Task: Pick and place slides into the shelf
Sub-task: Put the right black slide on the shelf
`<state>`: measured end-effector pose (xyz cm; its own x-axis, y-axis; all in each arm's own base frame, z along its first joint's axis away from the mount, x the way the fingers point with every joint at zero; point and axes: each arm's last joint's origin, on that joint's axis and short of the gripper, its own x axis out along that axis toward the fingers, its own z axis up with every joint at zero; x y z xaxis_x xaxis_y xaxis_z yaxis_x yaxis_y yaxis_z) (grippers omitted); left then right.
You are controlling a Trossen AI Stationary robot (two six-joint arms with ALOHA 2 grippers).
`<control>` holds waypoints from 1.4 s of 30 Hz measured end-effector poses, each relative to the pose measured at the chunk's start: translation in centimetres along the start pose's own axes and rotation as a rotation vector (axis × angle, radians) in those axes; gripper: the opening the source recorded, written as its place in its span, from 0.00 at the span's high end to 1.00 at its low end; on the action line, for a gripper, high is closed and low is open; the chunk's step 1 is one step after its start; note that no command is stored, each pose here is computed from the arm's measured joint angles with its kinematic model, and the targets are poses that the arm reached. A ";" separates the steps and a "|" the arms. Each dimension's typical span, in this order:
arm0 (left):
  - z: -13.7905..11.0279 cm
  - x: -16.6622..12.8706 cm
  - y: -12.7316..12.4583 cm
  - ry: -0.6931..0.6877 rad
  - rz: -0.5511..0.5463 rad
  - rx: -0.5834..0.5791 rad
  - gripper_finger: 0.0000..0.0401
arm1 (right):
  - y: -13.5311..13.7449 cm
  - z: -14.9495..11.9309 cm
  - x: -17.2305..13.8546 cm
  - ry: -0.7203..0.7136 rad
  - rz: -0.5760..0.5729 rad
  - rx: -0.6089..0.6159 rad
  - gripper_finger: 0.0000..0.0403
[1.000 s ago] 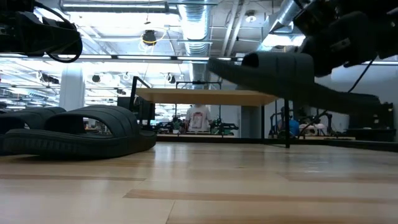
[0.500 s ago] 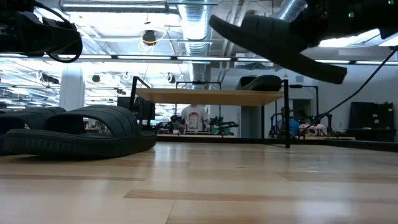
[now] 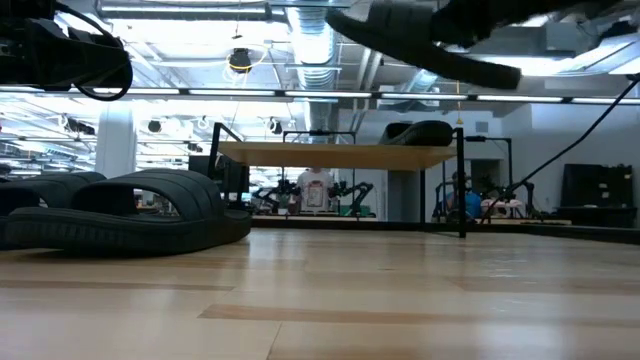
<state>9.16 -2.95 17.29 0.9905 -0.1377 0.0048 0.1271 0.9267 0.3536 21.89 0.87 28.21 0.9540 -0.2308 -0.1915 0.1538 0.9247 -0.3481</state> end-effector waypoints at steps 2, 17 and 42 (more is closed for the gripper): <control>0.0 0.0 0.0 0.000 0.000 0.000 1.00 | -0.7 0.9 0.0 -0.005 -0.019 0.008 1.00; 0.0 0.0 0.0 0.000 0.000 0.000 1.00 | -6.3 6.3 -0.4 -0.126 -0.211 0.148 1.00; 0.0 0.0 0.0 0.000 0.000 0.000 1.00 | -14.4 12.5 5.4 0.188 -0.310 0.286 1.00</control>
<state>9.16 -2.95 17.29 0.9905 -0.1375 0.0044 0.1271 0.9267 0.3537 28.05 -9.93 43.68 0.7925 -0.5362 -0.2904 0.5149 0.8436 -0.1526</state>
